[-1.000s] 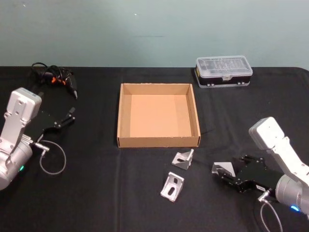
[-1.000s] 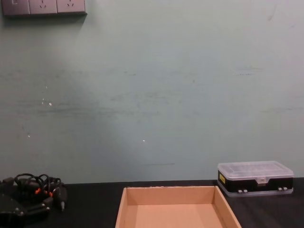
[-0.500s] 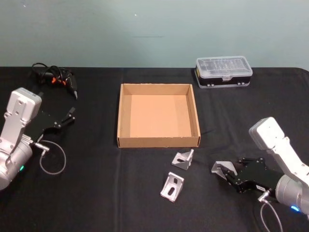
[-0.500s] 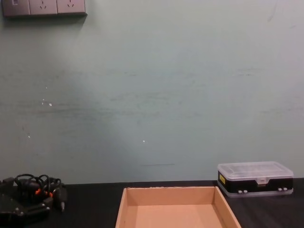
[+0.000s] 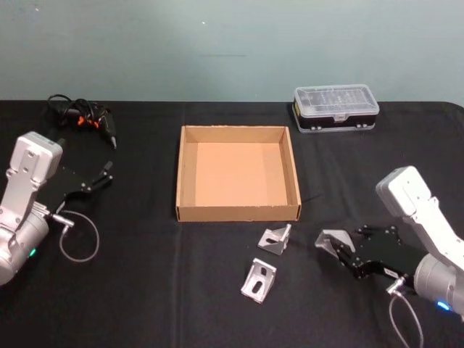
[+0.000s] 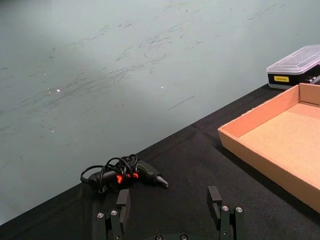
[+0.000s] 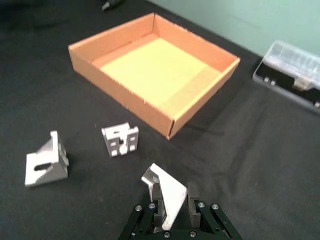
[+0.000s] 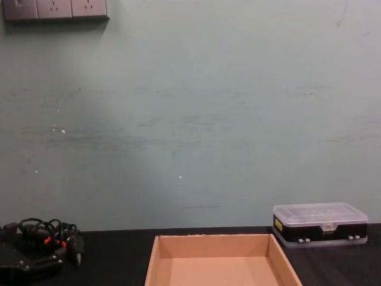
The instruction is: Use one hand to pick up the angle iron from the table and place it into the box.
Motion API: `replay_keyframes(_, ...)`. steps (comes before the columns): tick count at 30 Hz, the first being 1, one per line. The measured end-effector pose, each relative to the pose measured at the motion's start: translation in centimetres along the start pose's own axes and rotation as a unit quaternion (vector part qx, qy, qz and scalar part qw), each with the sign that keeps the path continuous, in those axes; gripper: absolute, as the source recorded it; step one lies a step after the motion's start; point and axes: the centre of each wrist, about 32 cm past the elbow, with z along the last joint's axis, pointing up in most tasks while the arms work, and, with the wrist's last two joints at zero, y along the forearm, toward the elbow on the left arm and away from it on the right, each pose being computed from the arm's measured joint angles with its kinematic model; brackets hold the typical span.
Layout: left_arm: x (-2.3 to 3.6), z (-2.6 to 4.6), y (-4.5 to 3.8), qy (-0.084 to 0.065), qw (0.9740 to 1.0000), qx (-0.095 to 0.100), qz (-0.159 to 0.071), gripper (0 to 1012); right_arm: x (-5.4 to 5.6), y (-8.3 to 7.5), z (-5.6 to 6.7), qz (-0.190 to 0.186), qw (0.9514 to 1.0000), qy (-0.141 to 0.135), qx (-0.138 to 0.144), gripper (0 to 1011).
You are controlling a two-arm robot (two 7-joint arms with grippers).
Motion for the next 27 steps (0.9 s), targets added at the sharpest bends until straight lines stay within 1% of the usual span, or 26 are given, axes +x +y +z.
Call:
replay_keyframes(4, 0.0, 0.0, 0.0, 0.0, 1.0, 0.0, 0.0, 1011, 0.0, -0.2, 1.1, -0.003, 0.9998, -0.008, 0.016, 298)
replay_keyframes(5, 0.0, 0.0, 0.0, 0.0, 1.0, 0.0, 0.0, 1011, 0.0, -0.2, 1.1, -0.003, 0.9998, -0.008, 0.016, 298)
replay_keyframes(6, 0.0, 0.0, 0.0, 0.0, 1.0, 0.0, 0.0, 1011, 0.0, -0.2, 1.6, -0.003, 0.9997, -0.012, 0.021, 298)
replay_keyframes(8, 0.0, 0.0, 0.0, 0.0, 1.0, 0.0, 0.0, 1011, 0.1, -0.1, 2.0, -0.005, 0.9996, -0.015, 0.025, 298)
replay_keyframes(12, 0.0, 0.0, 0.0, 0.0, 1.0, 0.0, 0.0, 1011, 0.4, 0.5, 3.1, -0.01, 0.9992, -0.025, 0.03, 298)
replay_keyframes(14, 0.0, 0.0, 0.0, 0.0, 1.0, 0.0, 0.0, 1011, 0.4, 0.8, 3.5, -0.012, 0.9989, -0.031, 0.032, 298)
replay_keyframes(16, 0.0, 0.0, 0.0, 0.0, 1.0, 0.0, 0.0, 1011, 0.5, 1.5, 4.2, -0.019, 0.9985, -0.039, 0.034, 298)
replay_keyframes(17, 0.0, 0.0, 0.0, 0.0, 1.0, 0.0, 0.0, 1011, 0.5, 1.5, 4.2, -0.019, 0.9985, -0.039, 0.034, 298)
replay_keyframes(20, 0.0, 0.0, 0.0, 0.0, 1.0, 0.0, 0.0, 1011, 0.7, 2.6, 5.2, -0.023, 0.9981, -0.045, 0.036, 298)
replay_keyframes(21, 0.0, 0.0, 0.0, 0.0, 1.0, 0.0, 0.0, 1011, 0.7, 2.6, 5.2, -0.023, 0.9981, -0.045, 0.036, 298)
replay_keyframes(22, 0.0, 0.0, 0.0, 0.0, 1.0, 0.0, 0.0, 1012, 0.8, 3.2, 5.6, -0.021, 0.998, -0.047, 0.036, 298)
replay_keyframes(23, 0.0, 0.0, 0.0, 0.0, 1.0, 0.0, 0.0, 1011, 0.8, 3.4, 5.8, -0.021, 0.998, -0.048, 0.036, 298)
replay_keyframes(24, 0.0, 0.0, 0.0, 0.0, 1.0, 0.0, 0.0, 1011, 1.0, 4.1, 6.2, -0.02, 0.9979, -0.05, 0.036, 298)
replay_keyframes(27, 0.0, 0.0, 0.0, 0.0, 1.0, 0.0, 0.0, 1011, 1.3, 5.1, 7.0, -0.019, 0.9979, -0.05, 0.036, 298)
